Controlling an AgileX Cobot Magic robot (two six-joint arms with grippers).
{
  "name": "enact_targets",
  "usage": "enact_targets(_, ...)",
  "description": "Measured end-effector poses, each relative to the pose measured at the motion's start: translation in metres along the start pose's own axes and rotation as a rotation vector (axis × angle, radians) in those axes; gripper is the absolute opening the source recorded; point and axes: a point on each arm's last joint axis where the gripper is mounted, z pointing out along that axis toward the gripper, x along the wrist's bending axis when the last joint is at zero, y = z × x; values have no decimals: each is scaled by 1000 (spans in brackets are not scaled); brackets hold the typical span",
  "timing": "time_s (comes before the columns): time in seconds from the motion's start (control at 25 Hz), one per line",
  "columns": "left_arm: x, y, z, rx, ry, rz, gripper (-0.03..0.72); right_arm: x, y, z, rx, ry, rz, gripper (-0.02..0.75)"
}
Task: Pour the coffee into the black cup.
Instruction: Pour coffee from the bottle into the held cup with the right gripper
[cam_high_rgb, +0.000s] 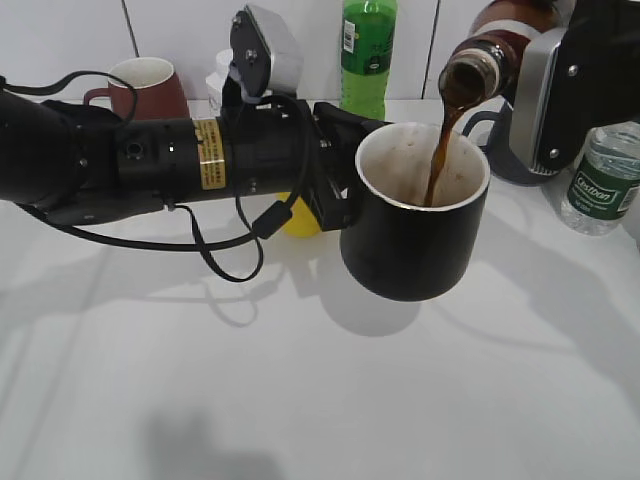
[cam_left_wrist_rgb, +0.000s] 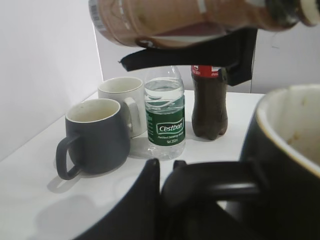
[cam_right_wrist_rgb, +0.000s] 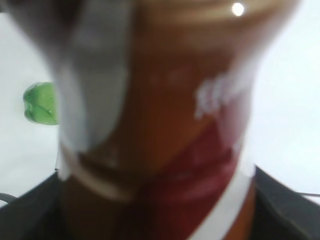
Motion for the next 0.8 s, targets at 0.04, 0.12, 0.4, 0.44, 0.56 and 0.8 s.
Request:
enact_targets(0.04,0,0,0,0,0,0,42,0,0,0,0,0,0,527)
enact_targets(0.12,0,0,0,0,0,0,42,0,0,0,0,0,-2,527)
enact_targets(0.4,0,0,0,0,0,0,42,0,0,0,0,0,-9,527)
enact_targets(0.44,0,0,0,0,0,0,42,0,0,0,0,0,-15,527)
enact_targets(0.56,0,0,0,0,0,0,42,0,0,0,0,0,-35,527)
enact_targets(0.8,0,0,0,0,0,0,42,0,0,0,0,0,-46,527)
